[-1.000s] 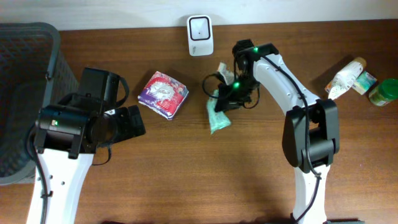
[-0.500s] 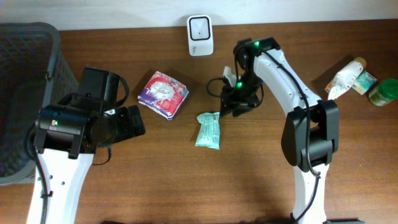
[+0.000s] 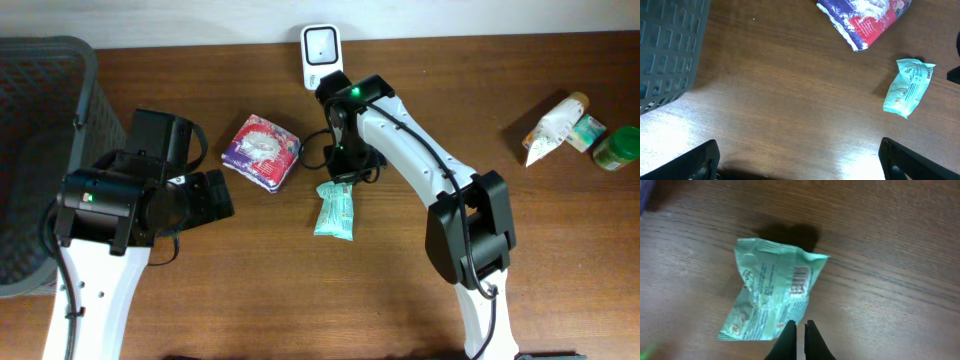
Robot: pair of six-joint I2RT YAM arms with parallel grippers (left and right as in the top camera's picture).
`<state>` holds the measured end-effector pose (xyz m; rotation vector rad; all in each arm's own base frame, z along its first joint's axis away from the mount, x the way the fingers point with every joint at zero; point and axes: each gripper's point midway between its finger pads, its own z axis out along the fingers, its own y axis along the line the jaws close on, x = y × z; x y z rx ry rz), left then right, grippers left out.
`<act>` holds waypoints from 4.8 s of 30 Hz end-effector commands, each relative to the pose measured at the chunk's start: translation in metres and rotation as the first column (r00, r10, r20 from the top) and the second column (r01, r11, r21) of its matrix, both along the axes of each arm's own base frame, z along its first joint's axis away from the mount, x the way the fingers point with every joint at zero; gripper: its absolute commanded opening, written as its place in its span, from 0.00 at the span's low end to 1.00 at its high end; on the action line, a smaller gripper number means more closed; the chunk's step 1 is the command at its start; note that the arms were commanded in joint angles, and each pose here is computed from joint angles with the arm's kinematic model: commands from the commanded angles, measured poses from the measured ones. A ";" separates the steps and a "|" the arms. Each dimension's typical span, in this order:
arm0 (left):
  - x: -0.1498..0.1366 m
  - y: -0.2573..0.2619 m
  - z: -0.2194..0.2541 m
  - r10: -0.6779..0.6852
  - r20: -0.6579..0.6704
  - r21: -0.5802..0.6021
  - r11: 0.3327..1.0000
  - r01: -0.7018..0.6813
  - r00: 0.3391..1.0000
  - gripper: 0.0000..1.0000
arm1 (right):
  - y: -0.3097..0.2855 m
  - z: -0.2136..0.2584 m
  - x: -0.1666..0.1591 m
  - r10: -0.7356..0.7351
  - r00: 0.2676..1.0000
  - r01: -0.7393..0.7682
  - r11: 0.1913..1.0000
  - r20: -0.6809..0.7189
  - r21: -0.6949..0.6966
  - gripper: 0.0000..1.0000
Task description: Scan the item barcode
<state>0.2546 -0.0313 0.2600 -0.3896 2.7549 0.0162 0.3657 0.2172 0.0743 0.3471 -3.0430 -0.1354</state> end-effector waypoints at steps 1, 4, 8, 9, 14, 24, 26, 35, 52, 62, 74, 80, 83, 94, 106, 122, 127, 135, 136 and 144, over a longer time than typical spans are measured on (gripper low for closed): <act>0.000 0.000 0.002 0.008 0.011 0.001 1.000 -0.008 1.000 0.99 | 0.012 0.017 -0.004 -0.008 1.000 0.008 0.998 0.003 0.069 0.04; 0.000 0.000 0.002 0.008 0.011 0.002 1.000 -0.008 1.000 0.99 | 0.008 0.061 -0.014 -0.029 0.998 0.023 0.995 0.056 0.102 0.04; 0.000 0.000 0.002 0.008 0.011 0.002 1.000 -0.008 1.000 0.99 | -0.010 0.101 -0.039 0.020 0.991 -0.019 1.000 0.131 -0.006 0.04; 0.000 0.000 0.002 0.008 0.011 0.001 1.000 -0.008 1.000 0.99 | -0.009 0.099 -0.045 0.046 0.991 -0.041 0.998 0.129 -0.042 0.04; 0.000 0.000 0.002 0.008 0.011 0.002 1.000 -0.008 1.000 0.99 | -0.012 0.096 -0.058 0.073 0.993 -0.064 0.994 0.097 -0.087 0.04; 0.000 0.000 0.002 0.008 0.011 0.001 1.000 -0.008 1.000 0.99 | 0.027 0.042 -0.031 0.059 0.985 -0.071 0.995 0.161 0.067 0.04; 0.000 0.000 0.002 0.008 0.011 0.002 1.000 -0.008 1.000 0.99 | 0.035 0.013 -0.035 0.059 0.987 -0.077 0.990 0.147 0.119 0.04; 0.000 0.000 0.002 0.008 0.011 0.001 1.000 -0.008 1.000 0.99 | 0.028 -0.035 -0.040 0.002 0.988 -0.022 0.991 0.152 0.129 0.04; 0.000 0.000 0.002 0.008 0.011 0.001 1.000 -0.008 1.000 0.99 | 0.024 -0.027 -0.041 -0.036 0.996 0.021 0.982 0.077 0.189 0.04; 0.000 0.000 0.002 0.008 0.011 0.001 1.000 -0.008 1.000 0.99 | 0.026 -0.013 -0.056 0.038 0.999 -0.043 0.986 0.035 0.162 0.04; 0.000 0.000 0.002 0.008 0.011 0.002 1.000 -0.008 1.000 0.99 | 0.035 0.016 -0.021 0.013 0.978 -0.033 0.995 0.208 0.092 0.04; 0.000 0.000 0.002 0.008 0.011 0.001 1.000 -0.008 1.000 0.99 | 0.031 -0.002 -0.008 -0.014 0.981 -0.003 0.996 0.194 0.085 0.04; 0.000 0.000 0.002 0.008 0.011 0.002 1.000 -0.008 1.000 0.99 | 0.034 -0.046 -0.015 -0.037 0.993 0.028 0.996 0.115 0.080 0.04; 0.000 0.000 0.002 0.008 0.011 0.002 1.000 -0.008 1.000 0.99 | 0.027 0.035 -0.020 0.005 0.999 -0.008 0.998 0.044 0.067 0.18; 0.000 0.000 0.002 0.008 0.011 0.001 1.000 -0.008 1.000 0.99 | 0.051 -0.017 -0.038 -0.054 0.928 0.155 0.955 0.368 -0.251 0.85; 0.000 0.000 0.002 0.008 0.011 0.002 1.000 -0.008 1.000 0.99 | 0.013 -0.068 -0.042 -0.049 0.951 0.165 0.914 0.304 -0.372 0.36; 0.000 0.000 0.002 0.008 0.011 0.002 1.000 -0.008 1.000 0.99 | 0.021 -0.036 -0.037 -0.023 0.961 0.125 0.924 0.274 -0.361 0.21; 0.000 0.000 0.002 0.008 0.011 0.001 1.000 -0.008 1.000 0.99 | 0.026 -0.018 -0.042 0.055 0.987 -0.012 0.963 0.152 -0.271 0.40; 0.000 0.000 0.002 0.008 0.011 0.002 1.000 -0.008 1.000 0.99 | 0.029 -0.022 -0.044 0.065 0.986 -0.021 0.962 0.151 -0.271 0.60; 0.000 0.000 0.002 0.008 0.011 0.001 1.000 -0.008 1.000 0.99 | 0.002 -0.081 -0.050 0.095 0.977 -0.017 0.925 0.189 -0.379 0.27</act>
